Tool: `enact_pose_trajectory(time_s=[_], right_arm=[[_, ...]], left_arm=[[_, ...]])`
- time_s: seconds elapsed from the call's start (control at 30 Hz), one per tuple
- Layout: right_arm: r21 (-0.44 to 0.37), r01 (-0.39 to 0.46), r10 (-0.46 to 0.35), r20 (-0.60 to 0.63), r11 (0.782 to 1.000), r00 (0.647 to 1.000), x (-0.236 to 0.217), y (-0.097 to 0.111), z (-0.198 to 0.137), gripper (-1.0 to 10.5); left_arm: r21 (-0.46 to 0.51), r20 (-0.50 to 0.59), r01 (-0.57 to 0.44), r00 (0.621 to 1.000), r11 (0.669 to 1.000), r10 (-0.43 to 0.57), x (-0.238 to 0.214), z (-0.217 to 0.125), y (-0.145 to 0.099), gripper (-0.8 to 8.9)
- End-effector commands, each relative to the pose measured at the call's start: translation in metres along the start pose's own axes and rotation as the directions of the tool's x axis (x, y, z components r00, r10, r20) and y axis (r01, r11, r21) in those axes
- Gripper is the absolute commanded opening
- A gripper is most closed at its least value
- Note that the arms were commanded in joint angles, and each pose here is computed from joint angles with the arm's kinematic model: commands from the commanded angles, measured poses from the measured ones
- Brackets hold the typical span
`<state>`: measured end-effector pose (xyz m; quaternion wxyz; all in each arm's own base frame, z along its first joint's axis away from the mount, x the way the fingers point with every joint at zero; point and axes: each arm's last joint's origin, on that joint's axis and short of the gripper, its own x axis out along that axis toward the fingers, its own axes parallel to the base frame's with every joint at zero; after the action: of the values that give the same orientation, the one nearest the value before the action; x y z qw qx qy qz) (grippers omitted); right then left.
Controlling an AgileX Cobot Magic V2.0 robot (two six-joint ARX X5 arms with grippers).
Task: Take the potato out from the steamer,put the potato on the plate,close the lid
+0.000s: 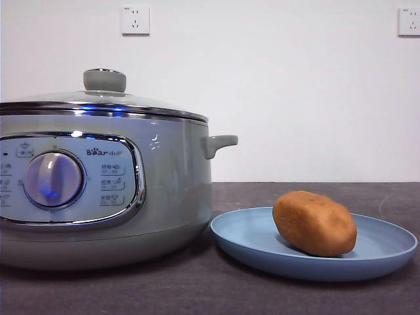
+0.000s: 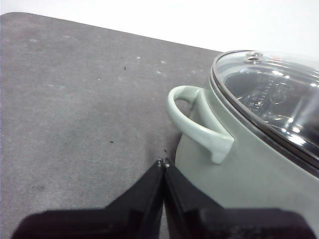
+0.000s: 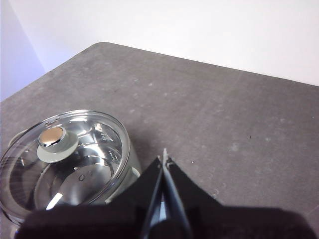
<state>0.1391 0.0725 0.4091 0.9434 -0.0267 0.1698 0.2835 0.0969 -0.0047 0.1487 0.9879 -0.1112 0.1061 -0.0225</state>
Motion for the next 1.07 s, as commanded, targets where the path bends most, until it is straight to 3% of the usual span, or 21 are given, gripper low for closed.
enact_pose_trajectory(time_s=[0.03,0.5,0.63,0.8,0.97,1.07], right_arm=[[-0.001,0.002,-0.002,0.003,1.0,1.0,0.0,0.0,0.001,0.0],[0.01,0.001,-0.001,-0.02,1.0,1.0,-0.001,0.0,-0.002,0.0],[-0.05,0.015,-0.016,-0.036,0.999,0.999,-0.001,-0.001,-0.003,0.0],[-0.008,0.156,-0.156,-0.115,0.988,0.981,-0.003,-0.023,-0.013,0.0],[0.108,0.315,-0.294,-0.174,0.943,0.94,-0.012,-0.046,-0.031,0.0],[0.142,0.363,-0.341,-0.161,0.921,0.926,-0.015,-0.051,-0.045,0.0]], left_arm=[[0.011,-0.005,-0.006,1.0,1.0,0.006,0.001,-0.004,0.001,-0.04],[0.011,-0.005,-0.006,1.0,1.0,0.006,0.001,-0.004,0.001,-0.04],[0.011,-0.005,-0.006,1.0,1.0,0.006,0.001,-0.004,0.001,-0.04],[0.011,-0.005,-0.006,1.0,1.0,0.006,0.001,-0.004,0.001,-0.04],[0.011,-0.005,-0.006,1.0,1.0,0.006,0.001,-0.004,0.001,-0.04],[0.011,-0.005,-0.006,1.0,1.0,0.006,0.001,-0.004,0.001,-0.04]])
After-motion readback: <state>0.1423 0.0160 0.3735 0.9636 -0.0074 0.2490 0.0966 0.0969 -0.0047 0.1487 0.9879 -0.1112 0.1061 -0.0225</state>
